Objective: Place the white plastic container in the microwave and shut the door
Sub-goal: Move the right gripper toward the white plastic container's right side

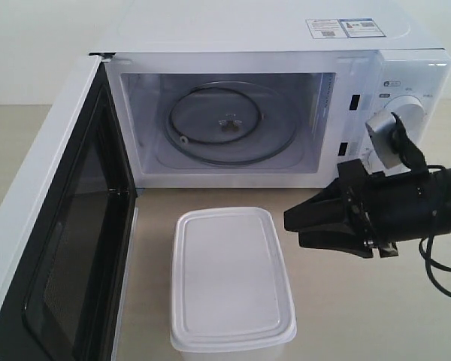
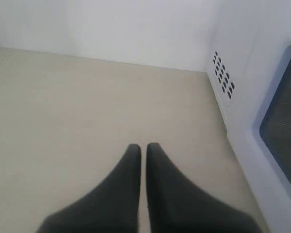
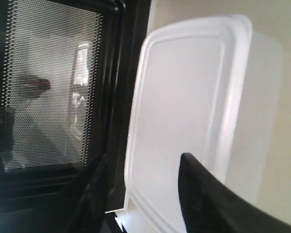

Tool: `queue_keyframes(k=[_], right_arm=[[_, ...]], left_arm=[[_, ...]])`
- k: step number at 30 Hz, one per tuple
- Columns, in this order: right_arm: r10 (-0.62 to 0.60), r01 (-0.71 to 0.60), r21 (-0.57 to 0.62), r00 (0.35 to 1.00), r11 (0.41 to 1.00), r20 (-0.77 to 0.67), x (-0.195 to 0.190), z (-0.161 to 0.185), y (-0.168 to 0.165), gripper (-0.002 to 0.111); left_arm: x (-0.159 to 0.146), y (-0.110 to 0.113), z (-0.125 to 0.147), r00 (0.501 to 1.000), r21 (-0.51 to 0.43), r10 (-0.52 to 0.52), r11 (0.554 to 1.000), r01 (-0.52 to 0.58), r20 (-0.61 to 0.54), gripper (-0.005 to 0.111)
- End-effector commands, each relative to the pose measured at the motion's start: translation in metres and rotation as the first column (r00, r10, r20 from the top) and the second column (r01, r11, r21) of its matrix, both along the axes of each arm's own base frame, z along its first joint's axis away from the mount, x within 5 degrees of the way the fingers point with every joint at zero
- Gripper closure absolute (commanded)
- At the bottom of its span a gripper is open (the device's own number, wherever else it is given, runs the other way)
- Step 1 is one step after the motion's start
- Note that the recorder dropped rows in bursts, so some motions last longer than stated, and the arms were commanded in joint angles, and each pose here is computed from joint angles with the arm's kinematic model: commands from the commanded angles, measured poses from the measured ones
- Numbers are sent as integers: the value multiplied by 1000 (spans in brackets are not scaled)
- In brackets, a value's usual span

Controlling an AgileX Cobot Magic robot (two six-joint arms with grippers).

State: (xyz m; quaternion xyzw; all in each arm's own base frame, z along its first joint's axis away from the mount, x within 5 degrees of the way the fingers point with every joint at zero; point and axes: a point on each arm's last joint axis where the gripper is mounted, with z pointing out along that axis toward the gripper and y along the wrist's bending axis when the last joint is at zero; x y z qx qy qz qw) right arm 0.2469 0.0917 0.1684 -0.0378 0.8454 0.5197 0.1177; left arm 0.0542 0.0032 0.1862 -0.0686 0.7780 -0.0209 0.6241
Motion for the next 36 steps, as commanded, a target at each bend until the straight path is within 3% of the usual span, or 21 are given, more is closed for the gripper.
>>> queue_keyframes(k=[1,13,36], right_arm=[[-18,17,-29,999,999,-34,4,-19,-2,64],[-7,2,-93,999,996,-47,10,-52,18,64],[42,-44,-140,999,989,-20,18,-53,25,64]], left_arm=[[0,0,-1,1000,-5,2,1000,-2,3,102],[0,0,-1,1000,-5,2,1000,-2,3,102],[0,0,-1,1000,-5,2,1000,-2,3,102]])
